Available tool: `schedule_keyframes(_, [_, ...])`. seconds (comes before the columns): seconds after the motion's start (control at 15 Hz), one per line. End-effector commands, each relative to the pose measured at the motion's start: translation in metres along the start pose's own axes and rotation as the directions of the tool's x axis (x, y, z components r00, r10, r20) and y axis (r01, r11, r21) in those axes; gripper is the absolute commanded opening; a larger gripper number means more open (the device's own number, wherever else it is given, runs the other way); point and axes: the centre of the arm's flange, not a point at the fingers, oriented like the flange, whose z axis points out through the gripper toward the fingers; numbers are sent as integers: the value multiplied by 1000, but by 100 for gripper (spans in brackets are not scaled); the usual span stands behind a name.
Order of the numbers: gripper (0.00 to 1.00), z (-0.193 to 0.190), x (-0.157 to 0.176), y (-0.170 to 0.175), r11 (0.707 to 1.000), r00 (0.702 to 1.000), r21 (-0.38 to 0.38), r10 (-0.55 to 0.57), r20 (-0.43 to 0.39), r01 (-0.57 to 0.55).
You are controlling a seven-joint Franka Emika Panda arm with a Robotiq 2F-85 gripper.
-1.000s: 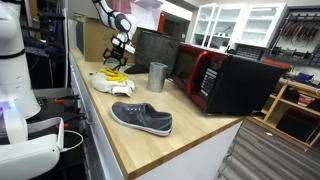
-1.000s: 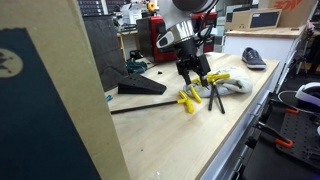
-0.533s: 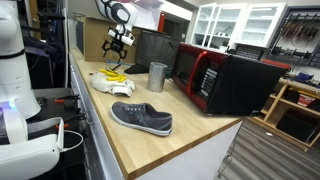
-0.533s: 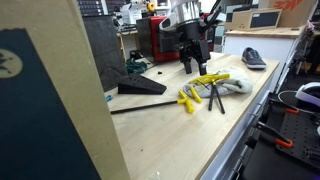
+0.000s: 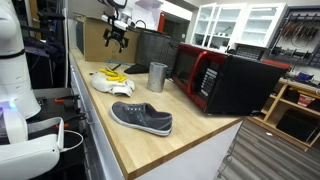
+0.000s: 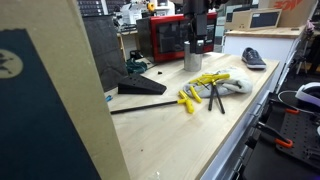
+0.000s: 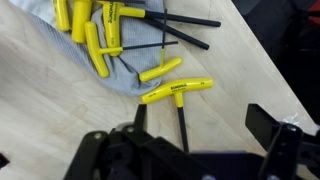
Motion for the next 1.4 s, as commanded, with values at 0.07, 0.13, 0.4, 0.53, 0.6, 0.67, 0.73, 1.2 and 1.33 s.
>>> schedule_keyframes(0.07, [100,-27,-9,-11,982,982,-53,179,-62,-182])
schedule_keyframes(0.13, [100,-31,-10,-12,975,975,-62,211,-73,-215])
schedule_keyframes(0.4, [100,-48,-14,-15,947,950,-98,298,-93,-307])
schedule_keyframes(0.53, [100,-55,-15,-17,935,940,-111,326,-98,-336])
schedule_keyframes(0.6, [100,-57,-16,-17,930,936,-115,338,-102,-349])
schedule_keyframes(0.67, [100,-60,-17,-17,926,932,-120,348,-106,-359])
schedule_keyframes(0.73, [100,-62,-18,-18,923,929,-121,353,-110,-365])
schedule_keyframes(1.2, [100,-72,-23,-16,925,927,-113,346,-142,-362])
schedule_keyframes(1.33, [100,-68,-18,-13,927,931,-117,341,-130,-356])
